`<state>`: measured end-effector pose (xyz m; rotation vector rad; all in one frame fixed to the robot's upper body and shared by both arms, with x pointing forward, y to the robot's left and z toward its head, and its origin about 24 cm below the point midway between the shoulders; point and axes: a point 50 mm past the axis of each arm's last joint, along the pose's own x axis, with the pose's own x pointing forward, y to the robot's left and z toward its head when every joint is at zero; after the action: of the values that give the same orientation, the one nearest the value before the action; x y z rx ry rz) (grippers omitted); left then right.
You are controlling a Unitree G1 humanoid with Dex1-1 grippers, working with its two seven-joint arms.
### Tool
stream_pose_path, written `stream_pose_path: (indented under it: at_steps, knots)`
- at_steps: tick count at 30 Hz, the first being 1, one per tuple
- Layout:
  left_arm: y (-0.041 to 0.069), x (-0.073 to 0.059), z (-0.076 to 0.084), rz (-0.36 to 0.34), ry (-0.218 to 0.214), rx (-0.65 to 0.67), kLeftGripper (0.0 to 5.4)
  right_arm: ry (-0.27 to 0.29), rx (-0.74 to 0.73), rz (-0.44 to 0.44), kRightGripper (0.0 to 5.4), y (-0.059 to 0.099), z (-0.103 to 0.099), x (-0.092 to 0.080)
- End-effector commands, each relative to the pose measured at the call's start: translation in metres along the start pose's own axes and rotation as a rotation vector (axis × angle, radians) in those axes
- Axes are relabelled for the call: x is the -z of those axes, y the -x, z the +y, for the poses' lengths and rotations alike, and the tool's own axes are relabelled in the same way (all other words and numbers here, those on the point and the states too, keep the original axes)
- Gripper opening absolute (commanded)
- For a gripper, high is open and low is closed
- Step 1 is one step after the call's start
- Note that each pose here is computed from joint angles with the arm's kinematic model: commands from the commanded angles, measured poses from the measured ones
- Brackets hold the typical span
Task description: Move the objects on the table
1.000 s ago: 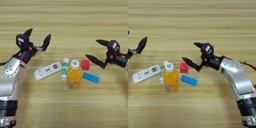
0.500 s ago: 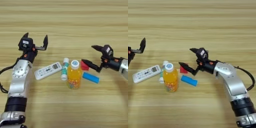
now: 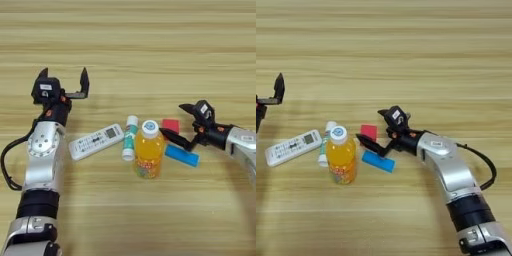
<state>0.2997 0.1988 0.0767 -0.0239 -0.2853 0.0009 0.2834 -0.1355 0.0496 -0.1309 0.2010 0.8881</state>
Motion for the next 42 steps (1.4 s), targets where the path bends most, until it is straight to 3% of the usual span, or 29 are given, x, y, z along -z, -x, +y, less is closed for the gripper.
stream_pose_path:
  at_steps: [1, 10, 31, 42]
  knots:
    - [-0.004, -0.001, 0.0, -0.026, 0.008, -0.004, 5.38, 0.003, -0.004, 0.007, 5.4, -0.004, -0.001, 0.002]
    - [-0.004, 0.001, 0.001, -0.033, 0.013, -0.007, 5.38, -0.013, -0.005, 0.03, 5.4, -0.007, -0.003, 0.01]
    - [-0.002, 0.0, 0.0, -0.048, 0.007, 0.0, 5.4, -0.034, -0.028, 0.051, 3.13, -0.004, -0.001, 0.015]
    - [-0.003, 0.0, -0.001, -0.054, 0.015, 0.003, 5.4, -0.045, -0.059, 0.061, 3.05, -0.001, 0.002, 0.016]
